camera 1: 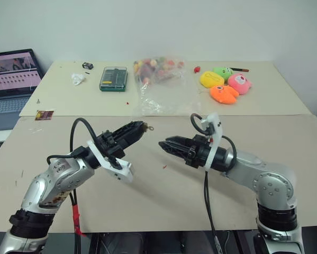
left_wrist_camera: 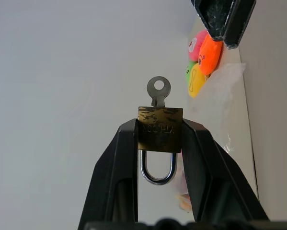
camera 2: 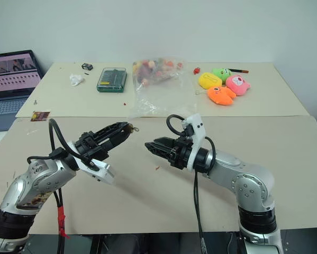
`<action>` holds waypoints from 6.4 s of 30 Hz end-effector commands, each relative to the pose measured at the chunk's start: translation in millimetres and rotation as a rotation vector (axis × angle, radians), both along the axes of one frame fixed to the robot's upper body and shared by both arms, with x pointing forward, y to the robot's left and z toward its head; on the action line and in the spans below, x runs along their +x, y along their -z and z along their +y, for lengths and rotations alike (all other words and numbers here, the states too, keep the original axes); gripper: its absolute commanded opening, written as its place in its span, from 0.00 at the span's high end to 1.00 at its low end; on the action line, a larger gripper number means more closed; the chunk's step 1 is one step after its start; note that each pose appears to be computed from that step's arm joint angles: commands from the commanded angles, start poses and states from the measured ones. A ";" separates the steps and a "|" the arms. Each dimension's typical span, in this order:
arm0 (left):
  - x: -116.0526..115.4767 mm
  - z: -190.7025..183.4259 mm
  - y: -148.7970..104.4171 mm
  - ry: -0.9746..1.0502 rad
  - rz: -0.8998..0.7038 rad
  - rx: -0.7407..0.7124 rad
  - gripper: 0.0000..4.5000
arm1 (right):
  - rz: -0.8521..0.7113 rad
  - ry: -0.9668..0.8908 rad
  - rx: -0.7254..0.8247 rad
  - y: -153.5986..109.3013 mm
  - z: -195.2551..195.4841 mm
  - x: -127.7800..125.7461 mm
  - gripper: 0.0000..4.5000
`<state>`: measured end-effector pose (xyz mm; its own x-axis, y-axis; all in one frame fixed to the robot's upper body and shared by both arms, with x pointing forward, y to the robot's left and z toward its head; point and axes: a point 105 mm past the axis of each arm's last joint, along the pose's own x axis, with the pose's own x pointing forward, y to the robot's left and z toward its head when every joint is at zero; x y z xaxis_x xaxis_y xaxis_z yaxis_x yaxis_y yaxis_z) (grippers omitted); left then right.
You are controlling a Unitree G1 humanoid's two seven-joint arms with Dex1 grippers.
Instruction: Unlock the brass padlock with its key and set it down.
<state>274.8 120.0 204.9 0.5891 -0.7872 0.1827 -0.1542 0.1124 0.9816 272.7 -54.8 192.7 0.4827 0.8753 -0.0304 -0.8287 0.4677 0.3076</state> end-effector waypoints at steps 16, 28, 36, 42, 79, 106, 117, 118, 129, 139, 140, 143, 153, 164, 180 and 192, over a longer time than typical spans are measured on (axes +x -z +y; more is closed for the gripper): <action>29.6 -6.1 -8.0 0.039 0.100 -0.071 0.82 | -0.120 -0.028 0.046 -19.4 11.2 4.9 0.46; 45.2 -14.3 14.9 0.293 0.564 -0.199 0.82 | -0.149 -0.042 0.021 -23.5 12.3 16.0 0.46; 1.2 -26.1 37.2 0.407 0.516 -0.098 0.82 | -0.150 -0.042 -0.006 -19.0 10.6 16.5 0.46; 8.8 -9.8 41.1 0.350 0.442 -0.078 0.82 | -0.127 -0.030 -0.022 -12.5 7.3 15.2 0.46; 15.4 -16.8 9.1 0.270 0.134 -0.013 0.82 | -0.083 -0.065 -0.027 -11.2 7.3 8.9 0.46; 16.3 -16.0 8.5 0.261 0.131 -0.025 0.82 | -0.086 -0.075 -0.024 -17.6 8.5 6.9 1.00; 9.2 -22.4 -16.1 0.258 -0.153 0.019 0.82 | 0.247 0.083 0.350 -32.4 -3.6 38.4 1.00; 8.9 -22.8 -16.6 0.259 -0.157 0.019 0.82 | 0.272 0.092 0.376 -34.7 -5.8 40.4 1.00; 11.7 -28.8 -21.6 0.247 -0.130 -0.016 0.82 | 0.163 -0.007 0.102 -30.1 8.3 12.0 1.00; 19.2 -25.8 -15.1 0.223 -0.086 -0.035 0.82 | -0.004 -0.084 -0.049 -19.6 5.3 2.5 0.43; 18.9 -25.4 -14.1 0.224 -0.083 -0.034 0.82 | -0.004 -0.078 -0.049 -19.0 4.2 3.9 0.43; 19.1 -24.3 -11.4 0.223 -0.074 -0.032 0.82 | -0.016 -0.055 -0.048 -20.0 0.9 9.1 0.43; 17.4 -23.8 -1.5 0.227 -0.046 -0.034 0.82 | -0.125 0.008 0.068 -53.0 -4.4 22.6 0.43; 18.8 -22.8 0.6 0.233 -0.043 -0.041 0.82 | -0.139 -0.056 0.064 -54.2 12.7 9.8 0.43; 20.5 -21.7 1.7 0.235 -0.034 -0.053 0.82 | -0.249 0.000 -0.126 -33.2 17.5 16.3 0.43; 19.6 -22.3 4.9 0.242 -0.028 -0.055 0.82 | -0.294 0.026 -0.170 -26.2 17.5 22.6 0.43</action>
<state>298.6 98.8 191.8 0.4090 -0.8886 0.2077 -0.1159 0.1752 0.9777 298.2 -38.6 207.4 0.5209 0.8498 -0.0804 -0.8522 0.5231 0.0079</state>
